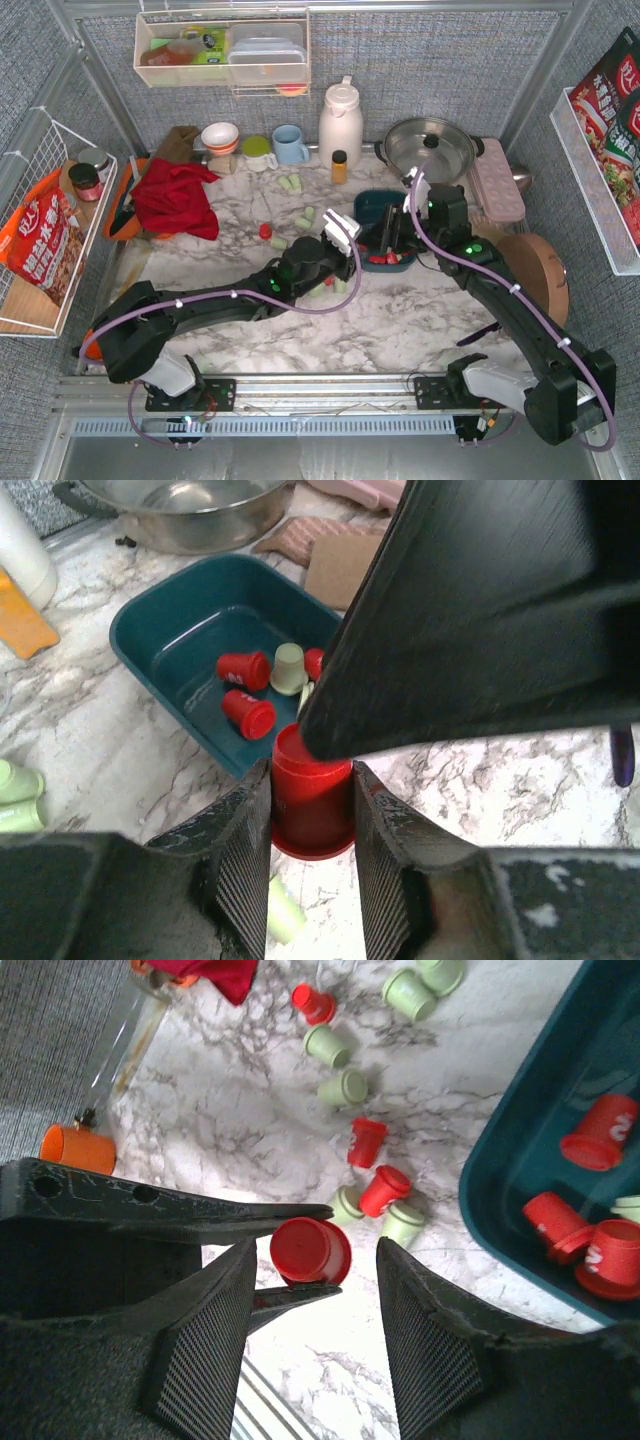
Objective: Mix the coffee capsules in the storage basket
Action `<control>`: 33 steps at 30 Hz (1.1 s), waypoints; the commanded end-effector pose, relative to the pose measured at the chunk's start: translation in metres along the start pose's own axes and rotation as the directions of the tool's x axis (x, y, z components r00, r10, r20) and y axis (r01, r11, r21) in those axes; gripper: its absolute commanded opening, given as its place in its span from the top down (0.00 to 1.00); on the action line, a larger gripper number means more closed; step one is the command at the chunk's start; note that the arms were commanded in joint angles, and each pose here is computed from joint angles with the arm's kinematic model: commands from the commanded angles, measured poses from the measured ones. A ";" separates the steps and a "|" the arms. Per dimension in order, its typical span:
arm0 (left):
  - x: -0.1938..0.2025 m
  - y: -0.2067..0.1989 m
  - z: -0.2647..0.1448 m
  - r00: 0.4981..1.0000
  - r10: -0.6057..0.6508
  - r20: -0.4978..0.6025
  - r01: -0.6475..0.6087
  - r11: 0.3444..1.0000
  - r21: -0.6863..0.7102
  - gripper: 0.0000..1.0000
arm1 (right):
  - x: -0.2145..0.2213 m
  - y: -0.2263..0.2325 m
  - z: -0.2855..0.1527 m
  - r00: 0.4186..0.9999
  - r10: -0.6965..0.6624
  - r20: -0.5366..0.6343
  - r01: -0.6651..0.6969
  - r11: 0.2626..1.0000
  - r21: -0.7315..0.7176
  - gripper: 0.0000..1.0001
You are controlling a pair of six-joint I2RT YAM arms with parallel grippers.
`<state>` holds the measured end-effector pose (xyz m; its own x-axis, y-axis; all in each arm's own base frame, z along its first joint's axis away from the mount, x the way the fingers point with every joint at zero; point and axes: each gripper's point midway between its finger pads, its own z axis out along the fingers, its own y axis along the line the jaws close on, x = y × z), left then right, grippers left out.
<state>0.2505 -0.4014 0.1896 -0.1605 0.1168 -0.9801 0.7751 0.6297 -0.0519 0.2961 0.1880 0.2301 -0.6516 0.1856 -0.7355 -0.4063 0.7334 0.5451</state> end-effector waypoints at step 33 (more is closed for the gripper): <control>0.015 0.035 -0.023 0.991 -0.115 0.067 0.125 0.976 -0.180 0.01 | 0.002 -0.080 0.012 0.979 -0.203 -0.034 0.197 0.879 0.435 0.76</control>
<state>0.2481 -0.3790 0.1900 -0.1359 0.0189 -0.9905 0.7380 0.6690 -0.0884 0.3104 0.1750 0.1891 -0.6524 0.0667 -0.7549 -0.3117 0.8844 0.3475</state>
